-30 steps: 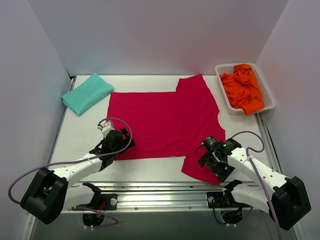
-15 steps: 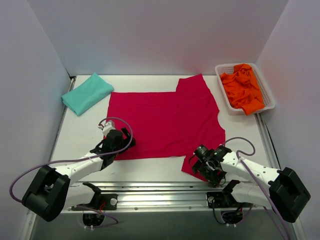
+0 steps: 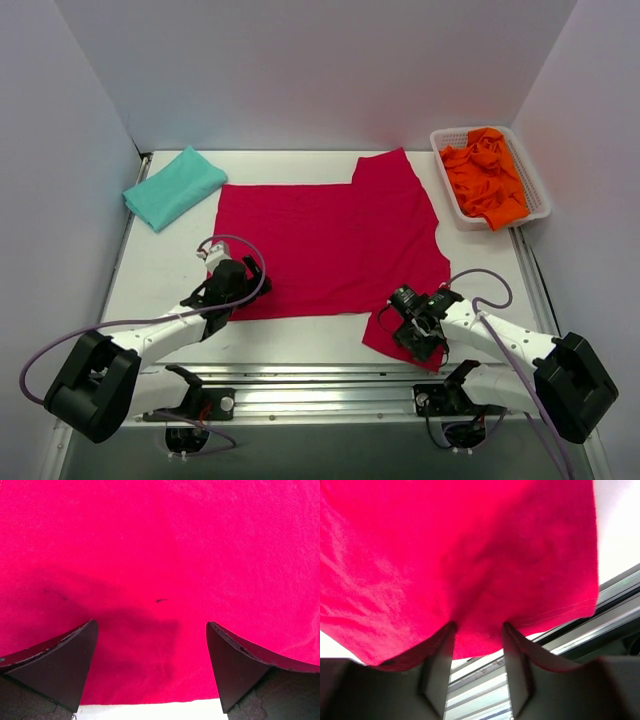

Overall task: Fold and stack the t-shirts
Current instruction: Grap the side of the flattened tshirt closest away from the robot with both arms

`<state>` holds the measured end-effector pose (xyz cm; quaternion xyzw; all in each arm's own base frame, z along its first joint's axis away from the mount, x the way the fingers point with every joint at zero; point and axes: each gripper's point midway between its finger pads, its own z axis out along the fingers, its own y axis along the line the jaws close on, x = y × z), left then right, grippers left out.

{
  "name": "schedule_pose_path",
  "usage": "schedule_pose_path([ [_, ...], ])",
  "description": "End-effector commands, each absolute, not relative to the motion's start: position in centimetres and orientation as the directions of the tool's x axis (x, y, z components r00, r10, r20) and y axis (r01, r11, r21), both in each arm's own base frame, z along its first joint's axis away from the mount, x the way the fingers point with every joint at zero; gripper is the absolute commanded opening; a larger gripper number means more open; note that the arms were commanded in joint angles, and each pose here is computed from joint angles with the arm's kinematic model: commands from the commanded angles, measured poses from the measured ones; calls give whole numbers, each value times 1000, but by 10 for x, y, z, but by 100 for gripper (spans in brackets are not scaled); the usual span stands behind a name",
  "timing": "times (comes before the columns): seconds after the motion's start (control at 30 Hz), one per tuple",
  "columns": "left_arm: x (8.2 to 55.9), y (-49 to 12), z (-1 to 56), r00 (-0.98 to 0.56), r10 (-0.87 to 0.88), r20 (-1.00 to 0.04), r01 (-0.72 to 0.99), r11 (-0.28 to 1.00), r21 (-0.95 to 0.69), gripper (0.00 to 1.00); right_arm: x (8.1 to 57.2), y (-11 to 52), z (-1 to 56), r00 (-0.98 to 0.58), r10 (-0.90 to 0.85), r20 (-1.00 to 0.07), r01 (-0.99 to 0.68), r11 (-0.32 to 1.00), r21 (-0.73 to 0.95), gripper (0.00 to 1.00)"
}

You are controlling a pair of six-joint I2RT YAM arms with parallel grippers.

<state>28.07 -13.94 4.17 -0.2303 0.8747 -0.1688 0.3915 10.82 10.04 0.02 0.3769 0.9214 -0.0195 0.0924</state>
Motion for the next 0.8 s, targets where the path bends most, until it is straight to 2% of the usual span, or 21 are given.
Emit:
schedule_pose_path([
  [0.0,290,-140,50,-560,-536,-631,-255,837,-485,98,110,88,-10,-692,684,-231,703,711,1,36],
  [0.03,290,-139,49,-562,-534,-631,-255,838,-482,98,109,87,-11,-693,684,-230,702,712,1,28],
  [0.1,291,-140,47,-566,-532,-630,-258,840,-478,98,110,87,-10,-695,680,-234,698,716,8,22],
  [0.13,290,-139,46,-568,-531,-629,-259,841,-475,98,111,88,-9,-693,681,-235,698,716,17,15],
  [0.27,289,-138,47,-569,-532,-627,-269,841,-470,99,113,88,-7,-691,681,-242,694,719,38,1],
  [0.53,268,-114,78,-489,-568,-662,-348,823,-449,98,133,89,10,-700,642,-313,658,750,67,0],
  [0.77,240,-81,66,-469,-592,-656,-489,792,-366,98,160,94,18,-699,606,-380,604,785,141,0],
])
